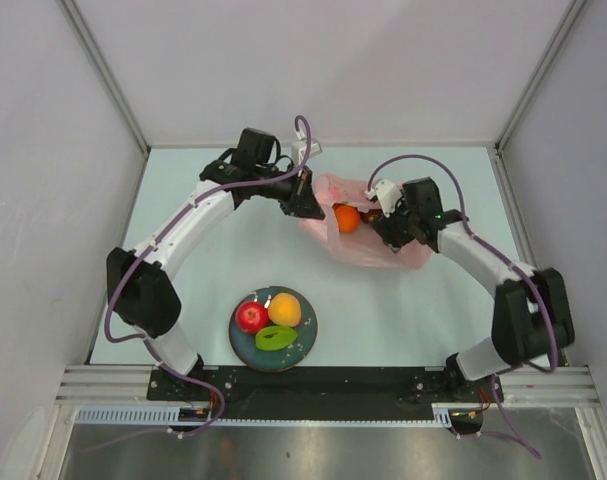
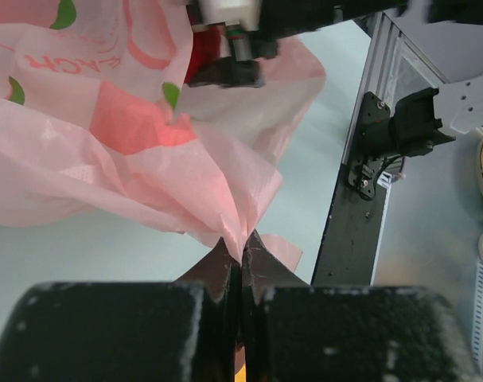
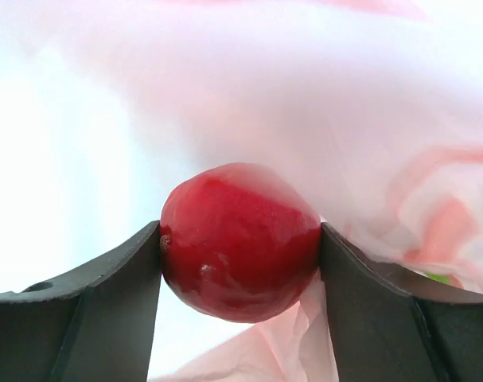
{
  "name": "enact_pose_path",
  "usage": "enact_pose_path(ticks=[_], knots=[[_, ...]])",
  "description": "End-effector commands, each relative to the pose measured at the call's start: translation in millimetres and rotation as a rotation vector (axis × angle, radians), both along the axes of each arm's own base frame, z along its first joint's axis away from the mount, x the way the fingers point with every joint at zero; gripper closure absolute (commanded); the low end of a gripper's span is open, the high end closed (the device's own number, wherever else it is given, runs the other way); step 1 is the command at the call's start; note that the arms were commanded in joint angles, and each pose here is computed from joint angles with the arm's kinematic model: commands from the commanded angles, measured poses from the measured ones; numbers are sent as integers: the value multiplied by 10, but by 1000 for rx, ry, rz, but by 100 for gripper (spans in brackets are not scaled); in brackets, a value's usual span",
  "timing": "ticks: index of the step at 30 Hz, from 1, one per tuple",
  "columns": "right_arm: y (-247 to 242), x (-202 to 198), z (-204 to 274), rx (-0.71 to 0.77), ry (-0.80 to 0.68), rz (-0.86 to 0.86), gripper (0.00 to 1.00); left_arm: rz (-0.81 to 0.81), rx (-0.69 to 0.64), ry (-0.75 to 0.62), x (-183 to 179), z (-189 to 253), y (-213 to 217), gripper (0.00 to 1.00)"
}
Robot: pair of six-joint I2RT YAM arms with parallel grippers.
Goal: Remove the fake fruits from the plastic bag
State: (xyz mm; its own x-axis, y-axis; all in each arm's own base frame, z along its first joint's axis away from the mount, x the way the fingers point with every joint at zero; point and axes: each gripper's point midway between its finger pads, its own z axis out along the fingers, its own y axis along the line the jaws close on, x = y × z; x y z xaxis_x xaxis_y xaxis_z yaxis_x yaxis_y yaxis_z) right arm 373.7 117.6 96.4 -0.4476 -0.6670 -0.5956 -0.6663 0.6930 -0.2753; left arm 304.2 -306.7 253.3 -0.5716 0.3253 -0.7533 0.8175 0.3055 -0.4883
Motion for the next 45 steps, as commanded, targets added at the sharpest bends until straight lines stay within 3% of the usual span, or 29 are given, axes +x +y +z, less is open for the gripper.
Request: enact_pose_path(ticks=[1, 6, 11, 12, 13, 15, 17, 18, 22, 29, 34, 39, 45], knots=[[393, -353, 1013, 235, -160, 201, 46, 10, -30, -60, 174, 199, -87, 100], [641, -1018, 1345, 311, -140, 369, 44, 9, -38, -82, 302, 263, -150, 100], [868, -1296, 1645, 395, -176, 408, 43, 21, -44, -126, 321, 447, -134, 99], [993, -1389, 1687, 413, -172, 441, 43, 32, -42, -141, 316, 507, -113, 91], [1089, -1455, 1738, 423, -176, 469, 44, 68, -20, -152, 353, 511, -66, 56], [1339, -1685, 1734, 413, -167, 563, 44, 105, -6, -173, 292, 618, 72, 23], [1466, -1849, 1643, 382, -140, 637, 45, 150, -8, -181, 244, 713, 223, 11], [1552, -1909, 1530, 366, -98, 664, 45, 183, -3, -162, 241, 677, 363, 0], [1875, -2232, 1194, 335, 26, 780, 48, 261, -52, -231, -80, 1026, 860, 0], [2223, -2304, 558, 203, 82, 962, 48, 392, 0, -283, -372, 1003, 1448, 0], [2395, -2346, 354, 162, 71, 1038, 47, 401, -11, -285, -537, 971, 1491, 0], [2408, -2549, -3, 82, 165, 1089, 47, 409, -15, -278, -571, 916, 1506, 0], [2562, -2386, -86, 85, 113, 1041, 47, 399, -45, -281, -528, 979, 1474, 0]])
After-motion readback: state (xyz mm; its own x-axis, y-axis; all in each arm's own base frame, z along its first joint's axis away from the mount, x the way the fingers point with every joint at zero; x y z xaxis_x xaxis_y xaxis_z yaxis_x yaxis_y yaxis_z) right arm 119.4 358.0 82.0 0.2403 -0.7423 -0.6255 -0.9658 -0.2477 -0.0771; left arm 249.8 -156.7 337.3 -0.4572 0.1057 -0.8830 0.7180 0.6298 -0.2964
